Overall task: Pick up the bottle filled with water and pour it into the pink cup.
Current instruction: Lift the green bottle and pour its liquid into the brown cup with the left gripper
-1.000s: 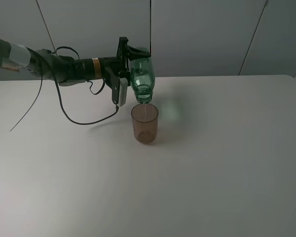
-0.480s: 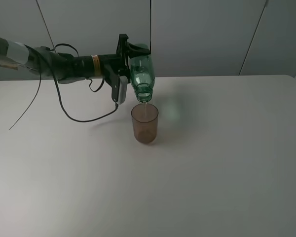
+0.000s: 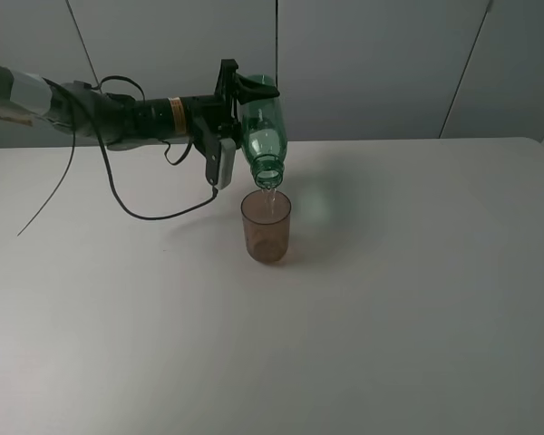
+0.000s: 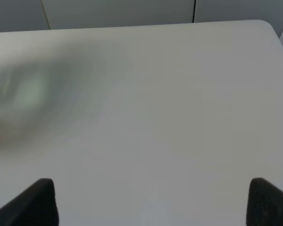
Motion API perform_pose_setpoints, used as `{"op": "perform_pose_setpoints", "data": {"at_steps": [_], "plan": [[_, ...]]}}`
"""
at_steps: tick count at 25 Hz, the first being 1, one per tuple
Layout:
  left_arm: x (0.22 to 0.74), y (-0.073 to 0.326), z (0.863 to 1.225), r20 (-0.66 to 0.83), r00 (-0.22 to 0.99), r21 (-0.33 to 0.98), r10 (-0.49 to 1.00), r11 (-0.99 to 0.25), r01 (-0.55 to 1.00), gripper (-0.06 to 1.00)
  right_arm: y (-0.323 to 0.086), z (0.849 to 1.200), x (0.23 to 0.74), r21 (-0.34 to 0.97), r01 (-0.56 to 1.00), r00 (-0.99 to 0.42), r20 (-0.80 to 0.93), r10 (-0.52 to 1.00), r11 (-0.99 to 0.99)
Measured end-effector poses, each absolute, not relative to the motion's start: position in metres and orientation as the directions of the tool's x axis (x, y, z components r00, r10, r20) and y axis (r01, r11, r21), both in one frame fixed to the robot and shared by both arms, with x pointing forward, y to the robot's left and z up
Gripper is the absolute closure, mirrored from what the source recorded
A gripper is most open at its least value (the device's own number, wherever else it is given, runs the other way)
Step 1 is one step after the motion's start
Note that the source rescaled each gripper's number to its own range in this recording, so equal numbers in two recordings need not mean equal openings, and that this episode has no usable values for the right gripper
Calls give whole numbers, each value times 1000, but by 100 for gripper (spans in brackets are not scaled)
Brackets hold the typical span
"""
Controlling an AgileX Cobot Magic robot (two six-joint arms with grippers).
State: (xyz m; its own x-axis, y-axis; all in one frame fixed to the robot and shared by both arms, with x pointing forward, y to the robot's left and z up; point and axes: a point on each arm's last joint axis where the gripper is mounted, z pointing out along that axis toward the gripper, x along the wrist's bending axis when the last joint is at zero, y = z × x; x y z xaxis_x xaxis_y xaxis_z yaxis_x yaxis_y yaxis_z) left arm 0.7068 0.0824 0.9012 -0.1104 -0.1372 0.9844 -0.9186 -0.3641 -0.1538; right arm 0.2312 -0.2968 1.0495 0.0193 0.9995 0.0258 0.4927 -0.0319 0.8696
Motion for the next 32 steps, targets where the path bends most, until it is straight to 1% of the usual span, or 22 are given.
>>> {"op": "perform_pose_setpoints", "data": {"at_steps": [15,32], "plan": [[706,80,903,974,-167,-213,-156,-352,-911,94,-297,1049,231,870,493,19,26,999,-32],[705,79,911,937,-293,-342,-191,-329,-880,94,-297,1049,231,870,493,19,26,999,-32]]}}
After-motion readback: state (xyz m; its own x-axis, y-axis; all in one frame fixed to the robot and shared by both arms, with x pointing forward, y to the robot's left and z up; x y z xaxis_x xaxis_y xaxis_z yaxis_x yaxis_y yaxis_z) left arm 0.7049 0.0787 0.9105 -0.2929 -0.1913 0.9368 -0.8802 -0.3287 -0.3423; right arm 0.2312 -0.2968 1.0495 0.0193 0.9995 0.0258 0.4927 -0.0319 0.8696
